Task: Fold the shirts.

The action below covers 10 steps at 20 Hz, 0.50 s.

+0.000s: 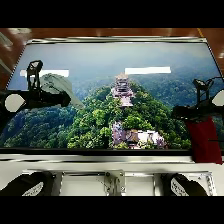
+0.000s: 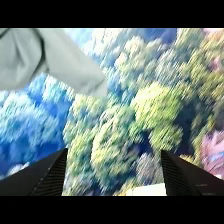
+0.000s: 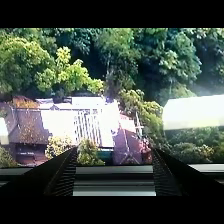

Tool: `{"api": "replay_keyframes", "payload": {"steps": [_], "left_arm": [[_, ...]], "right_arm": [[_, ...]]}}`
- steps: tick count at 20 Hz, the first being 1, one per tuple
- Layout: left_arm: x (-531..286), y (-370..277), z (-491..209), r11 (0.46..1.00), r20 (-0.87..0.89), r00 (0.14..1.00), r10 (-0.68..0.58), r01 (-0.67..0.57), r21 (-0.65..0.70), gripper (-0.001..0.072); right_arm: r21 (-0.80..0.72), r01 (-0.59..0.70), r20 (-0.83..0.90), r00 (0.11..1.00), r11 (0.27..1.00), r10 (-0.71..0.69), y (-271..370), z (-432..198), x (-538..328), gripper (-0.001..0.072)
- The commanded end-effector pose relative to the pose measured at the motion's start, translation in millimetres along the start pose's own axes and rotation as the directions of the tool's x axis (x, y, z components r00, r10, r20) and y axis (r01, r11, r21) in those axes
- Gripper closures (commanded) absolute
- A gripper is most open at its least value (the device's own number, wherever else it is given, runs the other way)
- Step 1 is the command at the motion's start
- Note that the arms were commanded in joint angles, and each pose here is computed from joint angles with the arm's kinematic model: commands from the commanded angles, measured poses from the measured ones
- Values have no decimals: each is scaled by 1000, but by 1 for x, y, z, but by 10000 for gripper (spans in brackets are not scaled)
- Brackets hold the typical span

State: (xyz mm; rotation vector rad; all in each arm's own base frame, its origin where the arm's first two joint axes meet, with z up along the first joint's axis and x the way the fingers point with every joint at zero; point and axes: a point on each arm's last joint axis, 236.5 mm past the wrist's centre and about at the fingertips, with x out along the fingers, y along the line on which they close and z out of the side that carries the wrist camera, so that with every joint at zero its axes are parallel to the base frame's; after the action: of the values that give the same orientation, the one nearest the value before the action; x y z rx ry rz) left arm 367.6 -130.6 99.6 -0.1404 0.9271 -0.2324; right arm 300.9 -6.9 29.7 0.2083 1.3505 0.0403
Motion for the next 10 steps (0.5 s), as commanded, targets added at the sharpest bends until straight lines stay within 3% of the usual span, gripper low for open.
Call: {"api": "replay_keyframes", "payload": {"steps": [1,10], "left_arm": [[-3,-17,37,997,155,985,-71,77,-29,5],[-8,-13,76,997,313,947,-68,77,-16,7]], "right_arm": [[8,-31,-7,999,999,31,7,-2,0,118],[18,-66,15,998,998,65,16,4,0,118]]}}
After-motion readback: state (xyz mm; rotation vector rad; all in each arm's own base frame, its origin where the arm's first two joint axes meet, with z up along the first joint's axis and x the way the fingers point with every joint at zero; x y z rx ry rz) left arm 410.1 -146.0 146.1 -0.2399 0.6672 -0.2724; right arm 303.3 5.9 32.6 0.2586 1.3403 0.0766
